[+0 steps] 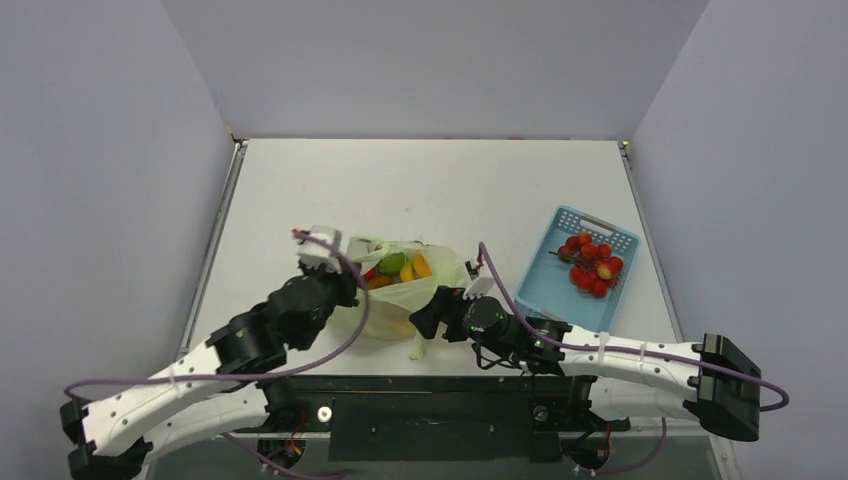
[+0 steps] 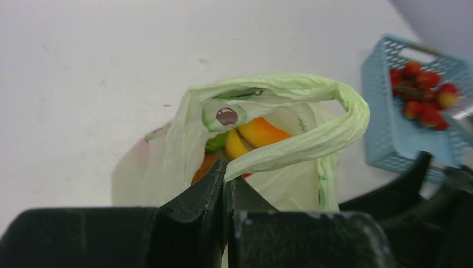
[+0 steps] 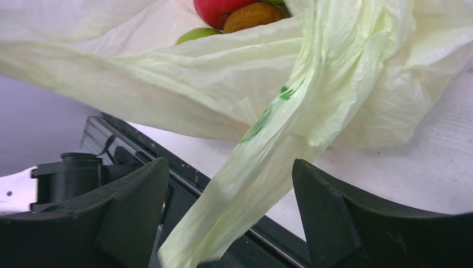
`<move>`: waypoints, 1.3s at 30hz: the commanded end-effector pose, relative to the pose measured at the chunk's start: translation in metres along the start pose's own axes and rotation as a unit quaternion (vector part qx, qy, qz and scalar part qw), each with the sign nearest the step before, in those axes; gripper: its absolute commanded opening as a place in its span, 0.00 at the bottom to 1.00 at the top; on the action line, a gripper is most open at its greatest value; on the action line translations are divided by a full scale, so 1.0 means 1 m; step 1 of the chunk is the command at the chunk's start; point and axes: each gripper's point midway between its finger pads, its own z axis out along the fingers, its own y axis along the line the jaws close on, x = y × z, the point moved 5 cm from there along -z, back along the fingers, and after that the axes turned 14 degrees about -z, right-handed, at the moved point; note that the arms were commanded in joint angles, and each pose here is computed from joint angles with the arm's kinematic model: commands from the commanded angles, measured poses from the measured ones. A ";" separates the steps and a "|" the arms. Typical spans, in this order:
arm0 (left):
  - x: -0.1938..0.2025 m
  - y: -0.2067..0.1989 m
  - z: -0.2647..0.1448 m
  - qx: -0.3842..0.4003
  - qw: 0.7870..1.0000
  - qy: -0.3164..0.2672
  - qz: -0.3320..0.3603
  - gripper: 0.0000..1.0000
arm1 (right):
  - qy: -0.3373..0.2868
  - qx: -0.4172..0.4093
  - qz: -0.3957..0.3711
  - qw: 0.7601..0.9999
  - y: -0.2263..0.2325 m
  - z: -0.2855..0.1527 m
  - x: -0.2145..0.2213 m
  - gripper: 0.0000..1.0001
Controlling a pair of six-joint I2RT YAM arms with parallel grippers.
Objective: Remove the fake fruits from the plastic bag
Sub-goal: Adjust the plastic bag at the center of the board.
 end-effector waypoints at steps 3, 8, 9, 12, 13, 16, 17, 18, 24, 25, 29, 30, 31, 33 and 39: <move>0.031 0.022 -0.049 0.135 0.934 -0.025 -0.329 0.00 | 0.012 0.011 -0.053 0.998 0.014 0.006 -0.002 0.76; 0.049 0.052 -0.059 0.109 0.928 -0.036 -0.355 0.00 | 0.019 0.036 -0.096 0.995 0.018 0.004 -0.003 0.76; 0.051 0.056 -0.061 0.103 0.930 -0.033 -0.353 0.00 | 0.019 0.038 -0.097 0.994 0.018 0.004 -0.003 0.76; 0.053 0.060 -0.063 0.091 0.933 -0.027 -0.346 0.00 | 0.017 0.043 -0.103 0.994 0.020 0.005 -0.005 0.77; 0.055 0.059 -0.063 0.090 0.935 -0.021 -0.342 0.00 | 0.019 0.046 -0.106 0.993 0.021 0.006 -0.005 0.77; 0.057 0.056 -0.060 0.089 0.939 -0.011 -0.332 0.00 | 0.024 0.051 -0.112 0.992 0.027 0.005 -0.005 0.77; 0.058 0.053 -0.058 0.089 0.940 -0.006 -0.328 0.00 | 0.027 0.053 -0.111 0.992 0.031 0.007 -0.005 0.76; 0.058 0.052 -0.058 0.089 0.941 -0.005 -0.326 0.00 | 0.032 0.061 -0.119 0.990 0.031 0.006 -0.001 0.76; 0.058 0.046 -0.054 0.088 0.942 0.003 -0.324 0.00 | 0.038 0.179 -0.152 0.971 0.016 -0.006 0.005 0.75; 0.058 0.046 -0.053 0.088 0.942 0.003 -0.325 0.00 | 0.045 0.182 -0.153 0.970 0.016 -0.005 0.008 0.76; 0.057 0.044 -0.052 0.089 0.940 0.000 -0.331 0.00 | 0.069 0.191 -0.167 0.965 0.021 0.009 0.017 0.76; 0.056 0.043 -0.051 0.088 0.940 0.000 -0.330 0.00 | 0.077 0.197 -0.173 0.962 0.024 0.015 0.021 0.76; 0.055 0.042 -0.051 0.089 0.940 0.001 -0.328 0.00 | 0.085 0.203 -0.178 0.959 0.022 0.017 0.024 0.76; 0.052 0.039 -0.049 0.086 0.941 0.001 -0.327 0.00 | 0.099 0.220 -0.192 0.951 0.018 0.025 0.031 0.76; 0.049 0.028 -0.038 0.062 0.946 0.017 -0.318 0.00 | 0.106 0.200 -0.222 0.948 0.020 0.035 0.030 0.38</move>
